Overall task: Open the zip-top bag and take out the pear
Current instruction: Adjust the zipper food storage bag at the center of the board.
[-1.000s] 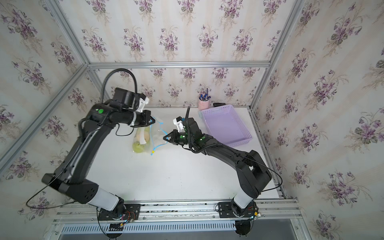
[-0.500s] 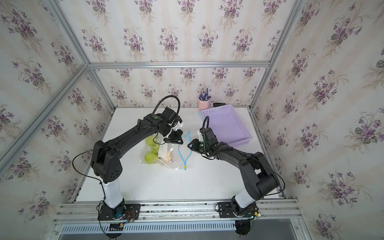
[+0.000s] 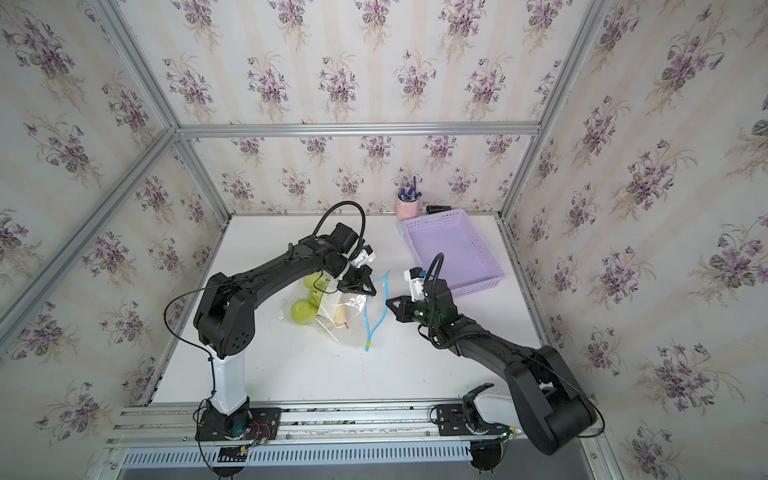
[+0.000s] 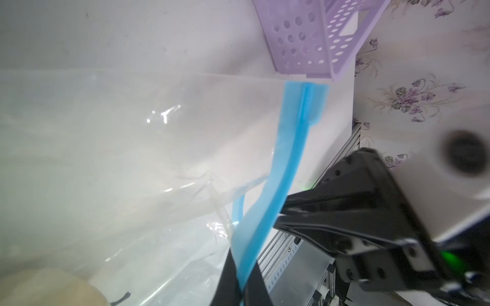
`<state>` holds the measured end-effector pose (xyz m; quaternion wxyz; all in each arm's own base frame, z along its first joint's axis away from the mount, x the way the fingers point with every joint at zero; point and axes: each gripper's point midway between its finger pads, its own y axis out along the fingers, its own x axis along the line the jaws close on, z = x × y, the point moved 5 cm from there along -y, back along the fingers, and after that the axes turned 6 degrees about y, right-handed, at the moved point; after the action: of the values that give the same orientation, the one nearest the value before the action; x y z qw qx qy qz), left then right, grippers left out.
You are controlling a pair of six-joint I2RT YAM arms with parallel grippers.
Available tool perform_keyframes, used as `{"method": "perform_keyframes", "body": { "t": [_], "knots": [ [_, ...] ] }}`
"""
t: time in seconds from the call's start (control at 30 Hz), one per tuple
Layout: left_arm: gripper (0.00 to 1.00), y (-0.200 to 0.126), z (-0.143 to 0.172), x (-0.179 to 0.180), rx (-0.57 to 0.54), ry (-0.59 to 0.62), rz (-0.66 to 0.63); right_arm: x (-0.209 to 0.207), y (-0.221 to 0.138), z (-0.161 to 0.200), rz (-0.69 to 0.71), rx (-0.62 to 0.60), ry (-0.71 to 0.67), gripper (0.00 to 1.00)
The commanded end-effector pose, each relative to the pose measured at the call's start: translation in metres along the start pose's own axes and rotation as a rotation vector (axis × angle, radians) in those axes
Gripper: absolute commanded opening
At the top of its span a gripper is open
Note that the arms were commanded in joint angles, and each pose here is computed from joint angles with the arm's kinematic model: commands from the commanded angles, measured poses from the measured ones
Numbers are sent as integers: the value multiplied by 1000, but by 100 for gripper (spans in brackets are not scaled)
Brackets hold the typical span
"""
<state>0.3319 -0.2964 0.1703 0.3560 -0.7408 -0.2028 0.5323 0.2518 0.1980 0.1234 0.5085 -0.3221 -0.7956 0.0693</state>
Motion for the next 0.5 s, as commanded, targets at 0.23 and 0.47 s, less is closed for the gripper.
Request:
{"method": "perform_keyframes", "body": {
  "t": [0.23, 0.47],
  "knots": [
    [0, 1, -1, -4, 13, -14, 25, 43, 33, -6, -229, -42, -11, 13],
    [25, -19, -20, -15, -98, -64, 74, 2, 63, 11, -89, -33, 48, 13]
  ]
}}
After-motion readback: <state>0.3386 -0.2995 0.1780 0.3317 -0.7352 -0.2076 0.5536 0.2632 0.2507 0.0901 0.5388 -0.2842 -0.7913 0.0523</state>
